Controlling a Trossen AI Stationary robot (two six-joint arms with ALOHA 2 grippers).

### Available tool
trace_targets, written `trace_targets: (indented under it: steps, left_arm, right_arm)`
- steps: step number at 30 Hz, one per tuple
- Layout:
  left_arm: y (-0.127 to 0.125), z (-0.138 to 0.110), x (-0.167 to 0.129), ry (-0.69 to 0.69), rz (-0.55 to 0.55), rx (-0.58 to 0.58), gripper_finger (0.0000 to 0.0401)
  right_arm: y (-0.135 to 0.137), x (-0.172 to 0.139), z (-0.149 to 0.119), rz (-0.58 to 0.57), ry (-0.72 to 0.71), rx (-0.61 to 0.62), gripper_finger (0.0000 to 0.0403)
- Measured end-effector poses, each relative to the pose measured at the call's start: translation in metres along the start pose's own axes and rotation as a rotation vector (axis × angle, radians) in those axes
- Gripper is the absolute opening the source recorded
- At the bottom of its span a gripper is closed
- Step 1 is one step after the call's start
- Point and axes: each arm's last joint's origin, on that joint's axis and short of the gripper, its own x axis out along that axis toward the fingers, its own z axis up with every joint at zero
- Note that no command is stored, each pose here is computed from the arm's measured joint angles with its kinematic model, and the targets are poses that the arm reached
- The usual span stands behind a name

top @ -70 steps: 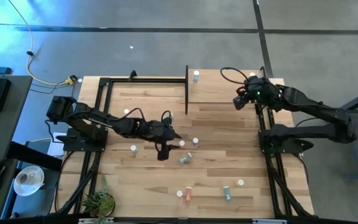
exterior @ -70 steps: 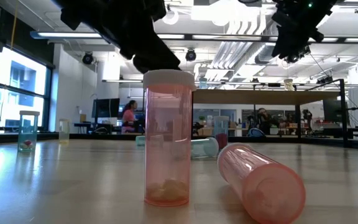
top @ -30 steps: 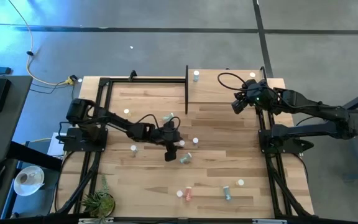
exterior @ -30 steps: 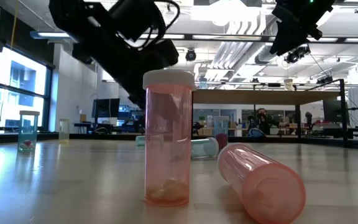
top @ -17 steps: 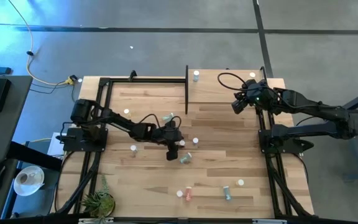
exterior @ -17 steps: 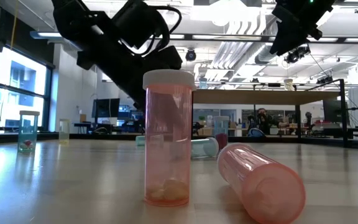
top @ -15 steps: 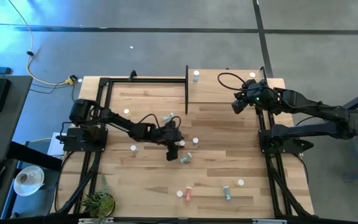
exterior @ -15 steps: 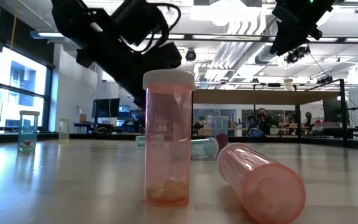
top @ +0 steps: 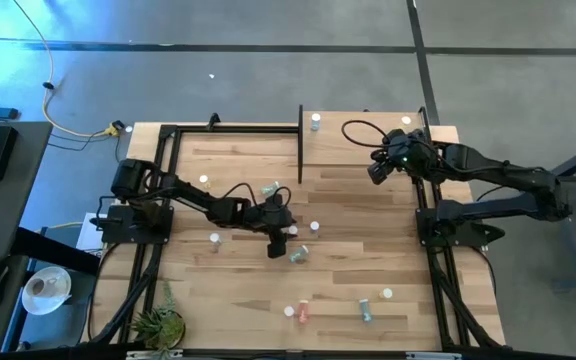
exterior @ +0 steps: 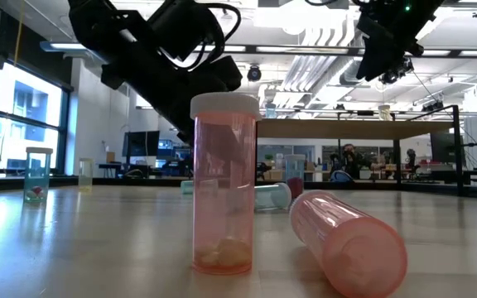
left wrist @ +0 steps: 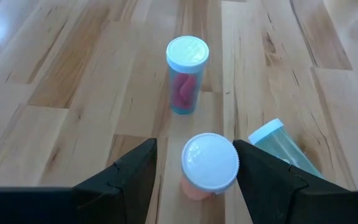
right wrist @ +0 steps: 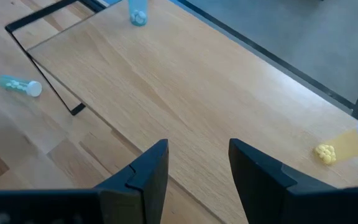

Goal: Pick and place medicine bottles onto shelf by color
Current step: Put the top pink pill bottle on the shelf

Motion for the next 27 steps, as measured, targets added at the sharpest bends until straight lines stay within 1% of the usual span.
trace_targets:
  steps: [3,11,15,18,22,27]
  left_arm:
    - [0.0,0.0,0.0,0.001,0.0,0.0,0.0189]
    - [0.0,0.0,0.0,0.002,-0.001,0.003,0.0135]
    - [0.0,0.0,0.0,0.002,-0.001,0.002,0.0116]
    - [-0.001,0.003,0.0,0.002,-0.005,0.0,0.011]
    - [-0.003,0.015,0.0,0.008,-0.026,0.006,0.0114]
    - [-0.003,0.038,-0.002,0.078,-0.017,0.067,0.0116]
  right_arm:
    - [0.001,0.002,0.0,-0.003,0.009,-0.011,0.016]
    - [0.001,0.002,0.0,-0.004,0.011,-0.015,0.016]
    - [0.0,0.002,-0.002,-0.011,0.032,-0.027,0.016]
    - [0.0,0.002,-0.004,-0.016,0.045,-0.029,0.016]
    - [-0.003,-0.002,-0.004,-0.012,0.033,-0.028,0.016]
    - [-0.009,-0.012,-0.005,0.0,-0.001,-0.008,0.016]
